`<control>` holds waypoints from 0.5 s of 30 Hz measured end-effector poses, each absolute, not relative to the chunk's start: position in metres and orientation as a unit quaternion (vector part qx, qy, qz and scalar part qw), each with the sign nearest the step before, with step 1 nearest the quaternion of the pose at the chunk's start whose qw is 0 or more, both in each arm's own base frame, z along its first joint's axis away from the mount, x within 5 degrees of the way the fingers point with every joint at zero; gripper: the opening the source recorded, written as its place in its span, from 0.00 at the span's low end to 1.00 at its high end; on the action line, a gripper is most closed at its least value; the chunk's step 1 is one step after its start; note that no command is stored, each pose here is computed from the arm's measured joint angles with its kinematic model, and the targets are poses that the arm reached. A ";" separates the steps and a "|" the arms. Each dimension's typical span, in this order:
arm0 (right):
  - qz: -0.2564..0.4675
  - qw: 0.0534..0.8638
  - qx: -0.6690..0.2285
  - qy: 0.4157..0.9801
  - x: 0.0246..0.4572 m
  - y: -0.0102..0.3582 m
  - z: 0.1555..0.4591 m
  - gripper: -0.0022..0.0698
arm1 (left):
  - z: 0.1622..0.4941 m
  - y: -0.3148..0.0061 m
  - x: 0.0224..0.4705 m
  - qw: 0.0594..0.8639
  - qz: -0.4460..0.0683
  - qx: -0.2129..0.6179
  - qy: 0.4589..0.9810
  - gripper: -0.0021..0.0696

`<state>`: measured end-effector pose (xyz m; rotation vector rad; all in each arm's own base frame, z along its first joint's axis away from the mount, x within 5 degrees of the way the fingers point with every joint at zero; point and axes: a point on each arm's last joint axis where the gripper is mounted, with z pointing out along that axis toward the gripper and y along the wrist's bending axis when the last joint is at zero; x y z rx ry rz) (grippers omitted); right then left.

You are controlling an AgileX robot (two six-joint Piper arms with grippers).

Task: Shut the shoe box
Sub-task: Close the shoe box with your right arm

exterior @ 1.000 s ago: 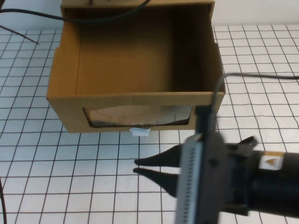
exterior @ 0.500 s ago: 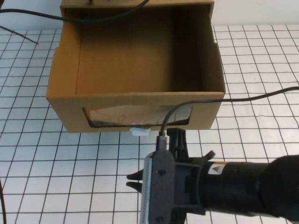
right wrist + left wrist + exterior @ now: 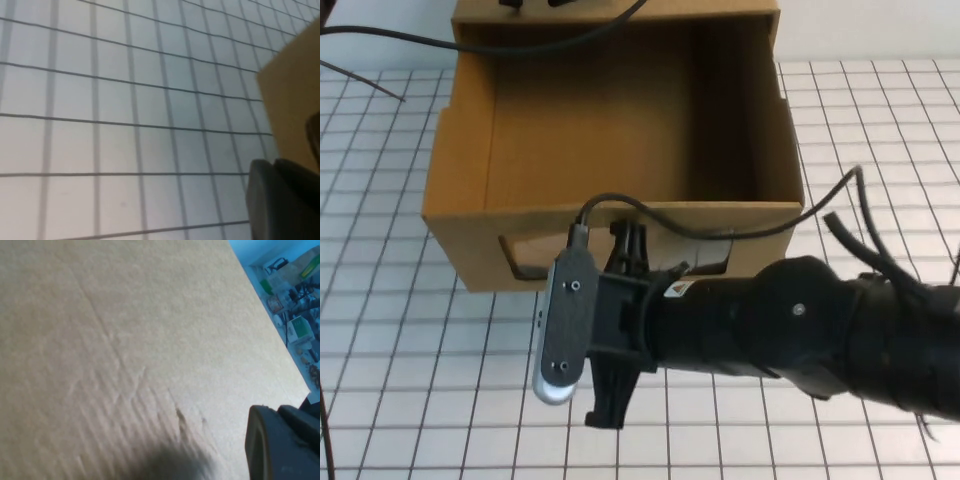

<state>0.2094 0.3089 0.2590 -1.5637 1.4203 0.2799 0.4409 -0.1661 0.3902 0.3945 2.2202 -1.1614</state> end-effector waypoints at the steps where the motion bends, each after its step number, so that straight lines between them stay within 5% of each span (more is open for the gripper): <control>1: 0.109 0.486 -0.642 0.583 0.217 0.311 0.258 0.02 | 0.390 -0.166 0.441 0.298 -0.437 0.148 0.836 0.03; 15: 0.086 0.512 -0.609 0.599 0.332 0.314 0.260 0.01 | 0.390 -0.166 0.441 0.299 -0.438 0.147 0.835 0.03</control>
